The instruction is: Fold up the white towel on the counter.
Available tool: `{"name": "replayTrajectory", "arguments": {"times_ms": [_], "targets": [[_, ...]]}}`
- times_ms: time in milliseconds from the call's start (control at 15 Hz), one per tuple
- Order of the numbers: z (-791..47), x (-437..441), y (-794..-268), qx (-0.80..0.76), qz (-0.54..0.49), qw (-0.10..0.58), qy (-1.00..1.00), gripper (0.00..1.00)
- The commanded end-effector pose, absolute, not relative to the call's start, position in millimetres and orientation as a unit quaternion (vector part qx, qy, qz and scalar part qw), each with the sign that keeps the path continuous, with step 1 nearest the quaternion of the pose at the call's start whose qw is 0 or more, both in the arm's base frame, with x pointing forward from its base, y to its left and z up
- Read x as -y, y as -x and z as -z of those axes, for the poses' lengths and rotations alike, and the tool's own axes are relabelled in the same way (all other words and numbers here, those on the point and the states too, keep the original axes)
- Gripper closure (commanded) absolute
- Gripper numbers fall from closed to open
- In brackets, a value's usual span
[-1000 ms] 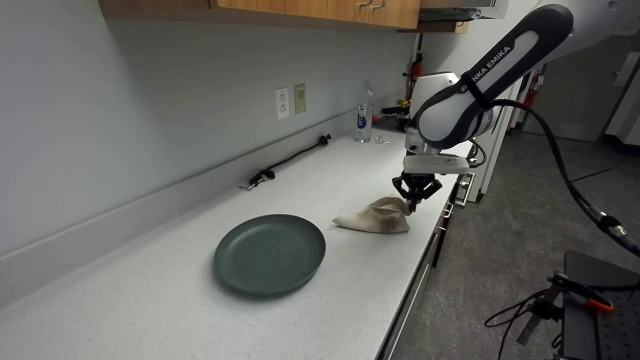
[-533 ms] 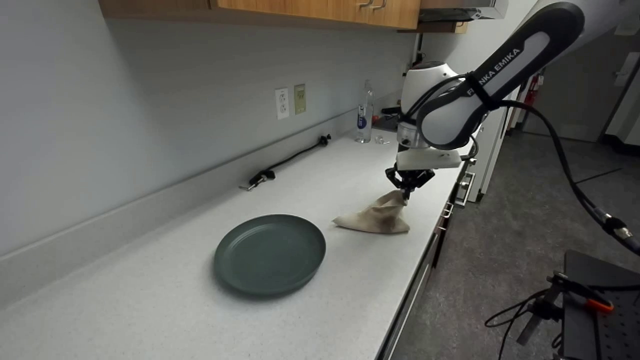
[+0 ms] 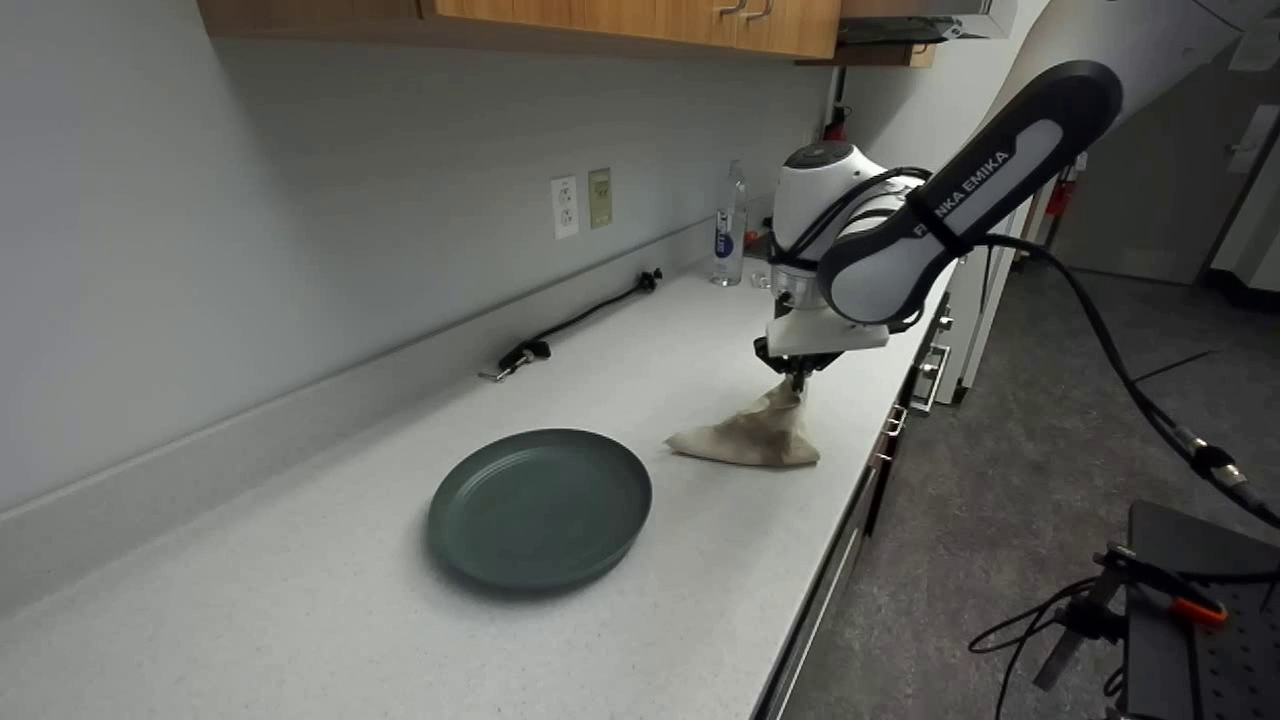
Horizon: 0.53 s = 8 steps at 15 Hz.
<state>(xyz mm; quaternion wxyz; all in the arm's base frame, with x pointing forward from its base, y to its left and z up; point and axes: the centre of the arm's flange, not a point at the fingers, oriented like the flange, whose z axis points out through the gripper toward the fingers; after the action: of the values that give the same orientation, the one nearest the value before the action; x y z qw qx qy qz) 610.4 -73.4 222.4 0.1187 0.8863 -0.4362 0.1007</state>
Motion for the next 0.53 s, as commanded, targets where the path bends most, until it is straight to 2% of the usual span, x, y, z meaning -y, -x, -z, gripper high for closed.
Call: {"name": "replayTrajectory", "arguments": {"times_ms": [0,333,400,467], "targets": [[-215.7,84.1,-624.6,0.456,-0.134,0.138,-0.869,1.00],[-219.3,91.1,-630.1,0.476,-0.151,0.131,-0.857,1.00],[-220.0,90.7,-630.9,0.477,-0.151,0.129,-0.856,0.73],[-220.5,89.9,-631.1,0.479,-0.150,0.126,-0.856,0.72]]}}
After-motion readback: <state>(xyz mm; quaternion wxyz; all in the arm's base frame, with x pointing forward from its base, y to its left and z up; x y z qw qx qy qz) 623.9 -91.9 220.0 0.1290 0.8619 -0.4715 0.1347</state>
